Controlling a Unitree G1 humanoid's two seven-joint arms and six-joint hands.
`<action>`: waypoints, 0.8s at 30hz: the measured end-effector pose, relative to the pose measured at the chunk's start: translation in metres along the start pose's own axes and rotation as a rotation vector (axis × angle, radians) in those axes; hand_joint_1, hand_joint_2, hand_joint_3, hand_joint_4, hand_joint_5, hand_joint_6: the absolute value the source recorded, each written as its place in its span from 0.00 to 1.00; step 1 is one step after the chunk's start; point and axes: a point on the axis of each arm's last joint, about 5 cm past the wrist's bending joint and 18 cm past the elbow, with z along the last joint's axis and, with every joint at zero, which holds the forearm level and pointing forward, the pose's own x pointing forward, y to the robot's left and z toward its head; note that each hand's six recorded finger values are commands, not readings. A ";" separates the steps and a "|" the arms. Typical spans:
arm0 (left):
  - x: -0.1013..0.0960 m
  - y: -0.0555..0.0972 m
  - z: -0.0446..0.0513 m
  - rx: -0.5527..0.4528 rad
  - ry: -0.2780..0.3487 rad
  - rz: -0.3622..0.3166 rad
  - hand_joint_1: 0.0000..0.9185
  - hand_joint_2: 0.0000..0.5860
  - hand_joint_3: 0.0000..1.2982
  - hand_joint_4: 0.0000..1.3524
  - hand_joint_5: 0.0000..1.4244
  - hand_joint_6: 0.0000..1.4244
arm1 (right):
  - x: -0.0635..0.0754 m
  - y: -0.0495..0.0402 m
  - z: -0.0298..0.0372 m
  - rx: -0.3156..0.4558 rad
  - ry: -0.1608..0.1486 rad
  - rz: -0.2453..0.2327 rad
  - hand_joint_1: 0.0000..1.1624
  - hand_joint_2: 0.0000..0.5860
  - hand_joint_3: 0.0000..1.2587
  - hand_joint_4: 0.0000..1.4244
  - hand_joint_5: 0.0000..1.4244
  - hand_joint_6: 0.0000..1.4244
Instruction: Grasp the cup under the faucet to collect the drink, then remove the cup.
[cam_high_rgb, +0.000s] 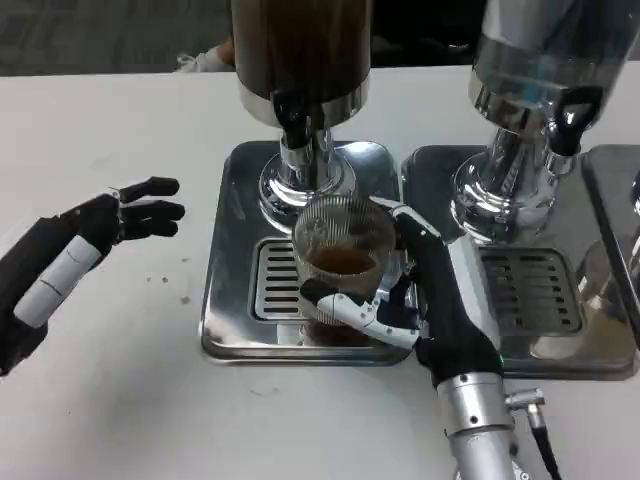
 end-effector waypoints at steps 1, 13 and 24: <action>0.001 0.000 -0.0001 -0.001 0.000 -0.002 0.00 0.14 0.19 0.20 0.20 0.12 | 0.001 -0.0024 0.0012 -0.002 -0.006 -0.011 0.77 0.32 0.55 0.56 0.70 0.86; 0.009 -0.003 0.0002 0.006 -0.011 -0.034 0.00 0.14 0.19 0.20 0.20 0.12 | -0.010 -0.0146 0.0072 -0.023 0.017 -0.018 0.81 0.27 0.58 0.57 0.71 0.90; 0.015 -0.009 0.0042 0.076 -0.047 -0.104 0.00 0.14 0.19 0.19 0.19 0.12 | -0.029 -0.0320 0.0147 -0.036 0.018 -0.009 0.82 0.27 0.59 0.58 0.71 0.91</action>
